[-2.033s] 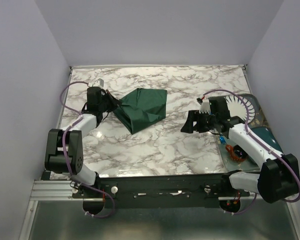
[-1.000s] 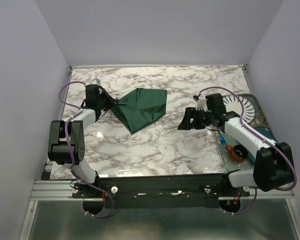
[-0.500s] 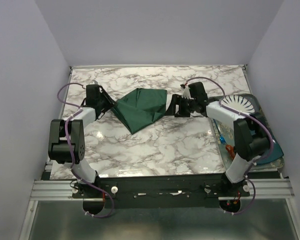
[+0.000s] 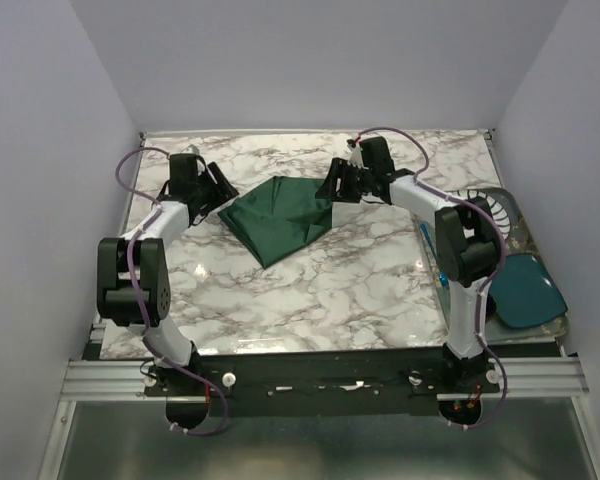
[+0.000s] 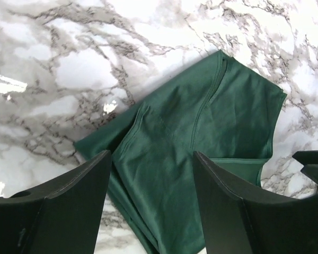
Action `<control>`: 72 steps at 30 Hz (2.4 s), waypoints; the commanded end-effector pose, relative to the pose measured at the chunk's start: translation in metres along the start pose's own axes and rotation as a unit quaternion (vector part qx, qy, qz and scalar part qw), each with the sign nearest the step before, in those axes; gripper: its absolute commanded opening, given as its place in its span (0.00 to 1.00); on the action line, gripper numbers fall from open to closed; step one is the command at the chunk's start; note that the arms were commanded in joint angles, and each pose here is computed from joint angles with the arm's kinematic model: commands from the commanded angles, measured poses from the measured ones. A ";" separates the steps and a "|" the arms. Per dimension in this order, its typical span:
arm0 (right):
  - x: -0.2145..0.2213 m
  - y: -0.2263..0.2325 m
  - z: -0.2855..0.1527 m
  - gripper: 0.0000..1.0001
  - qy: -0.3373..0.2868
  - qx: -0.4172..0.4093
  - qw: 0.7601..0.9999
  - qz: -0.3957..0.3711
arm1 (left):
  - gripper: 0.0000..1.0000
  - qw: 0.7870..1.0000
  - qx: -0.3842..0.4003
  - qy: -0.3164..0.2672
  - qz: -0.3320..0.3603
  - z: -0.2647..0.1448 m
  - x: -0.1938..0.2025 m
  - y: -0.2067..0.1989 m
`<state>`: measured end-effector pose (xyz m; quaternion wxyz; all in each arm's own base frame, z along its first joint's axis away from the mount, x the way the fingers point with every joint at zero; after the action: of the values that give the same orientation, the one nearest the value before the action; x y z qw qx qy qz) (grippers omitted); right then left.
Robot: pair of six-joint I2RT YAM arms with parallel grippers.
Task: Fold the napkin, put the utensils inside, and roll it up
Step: Fold the napkin
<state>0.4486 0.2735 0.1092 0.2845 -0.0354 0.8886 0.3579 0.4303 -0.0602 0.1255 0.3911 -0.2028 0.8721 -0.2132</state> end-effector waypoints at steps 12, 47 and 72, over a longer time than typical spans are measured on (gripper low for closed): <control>-0.003 0.005 0.031 0.62 0.033 -0.048 0.998 -0.021 | 0.58 0.991 -0.008 0.073 0.112 0.068 -0.008 -0.006; -0.013 0.024 0.011 0.61 0.021 -0.067 0.997 -0.023 | 0.26 0.983 -0.033 0.083 0.161 0.081 0.007 -0.012; -0.014 0.026 -0.039 0.61 -0.001 -0.044 0.999 -0.013 | 0.11 0.986 0.000 0.050 0.158 0.024 0.014 -0.072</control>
<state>0.4405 0.2730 0.1574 0.2942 -0.0669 0.8640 0.4031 0.4435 -0.1486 0.1431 0.3748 -0.0273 0.9050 -0.1992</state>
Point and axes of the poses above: each gripper's point midway between its finger pads, its own z axis out along the fingers, its own y axis along the line the jaws close on, x = y × z, the point moved 2 cm from there along -z, back along the fingers, and after that the axes turned 1 degree about z, right-handed, at the moved point
